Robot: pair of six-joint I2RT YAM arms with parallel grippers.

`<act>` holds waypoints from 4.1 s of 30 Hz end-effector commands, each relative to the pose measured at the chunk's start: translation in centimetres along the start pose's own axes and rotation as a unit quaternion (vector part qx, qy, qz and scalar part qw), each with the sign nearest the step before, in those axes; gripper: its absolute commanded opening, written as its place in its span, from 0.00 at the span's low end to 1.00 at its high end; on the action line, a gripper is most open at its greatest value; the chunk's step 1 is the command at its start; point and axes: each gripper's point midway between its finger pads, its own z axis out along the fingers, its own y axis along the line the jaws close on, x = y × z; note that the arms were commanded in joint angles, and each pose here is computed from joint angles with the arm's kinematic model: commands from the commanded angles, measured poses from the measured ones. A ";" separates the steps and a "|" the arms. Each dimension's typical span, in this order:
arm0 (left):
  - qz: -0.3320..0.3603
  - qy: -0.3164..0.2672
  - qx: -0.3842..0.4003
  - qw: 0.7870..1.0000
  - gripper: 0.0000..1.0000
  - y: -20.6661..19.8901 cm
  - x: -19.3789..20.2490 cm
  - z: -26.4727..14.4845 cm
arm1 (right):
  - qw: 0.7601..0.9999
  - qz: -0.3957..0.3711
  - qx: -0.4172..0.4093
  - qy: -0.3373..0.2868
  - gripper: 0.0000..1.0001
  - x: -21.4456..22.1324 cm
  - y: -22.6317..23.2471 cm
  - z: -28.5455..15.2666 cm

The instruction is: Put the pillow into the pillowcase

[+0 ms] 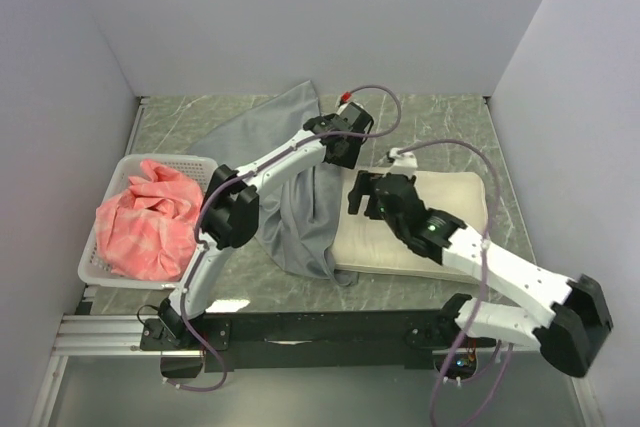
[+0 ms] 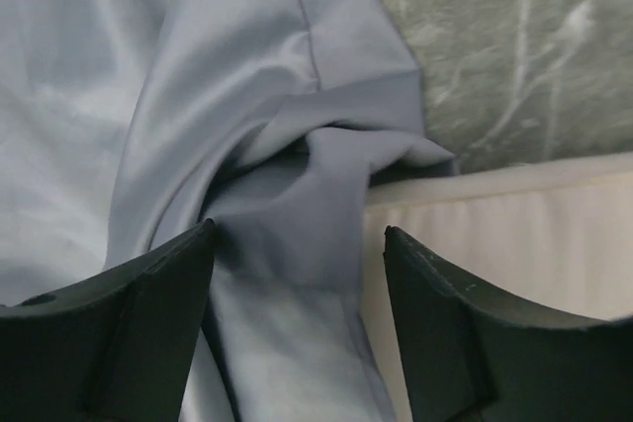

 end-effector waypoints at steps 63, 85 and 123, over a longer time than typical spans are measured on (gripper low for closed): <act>-0.187 -0.089 0.227 0.952 0.78 -6.3 17.6 -14.8 | 0.975 0.222 -0.011 -0.031 0.00 -5.5 -3.5 4.3; 0.003 -0.078 0.496 0.865 0.03 -10.8 15.4 -30.4 | 0.949 0.242 0.135 -0.151 0.00 -9.6 -7.9 4.3; 0.000 -0.089 0.210 0.974 0.77 -5.5 6.8 -17.1 | 0.945 0.230 0.232 0.014 1.00 2.0 -15.2 -8.8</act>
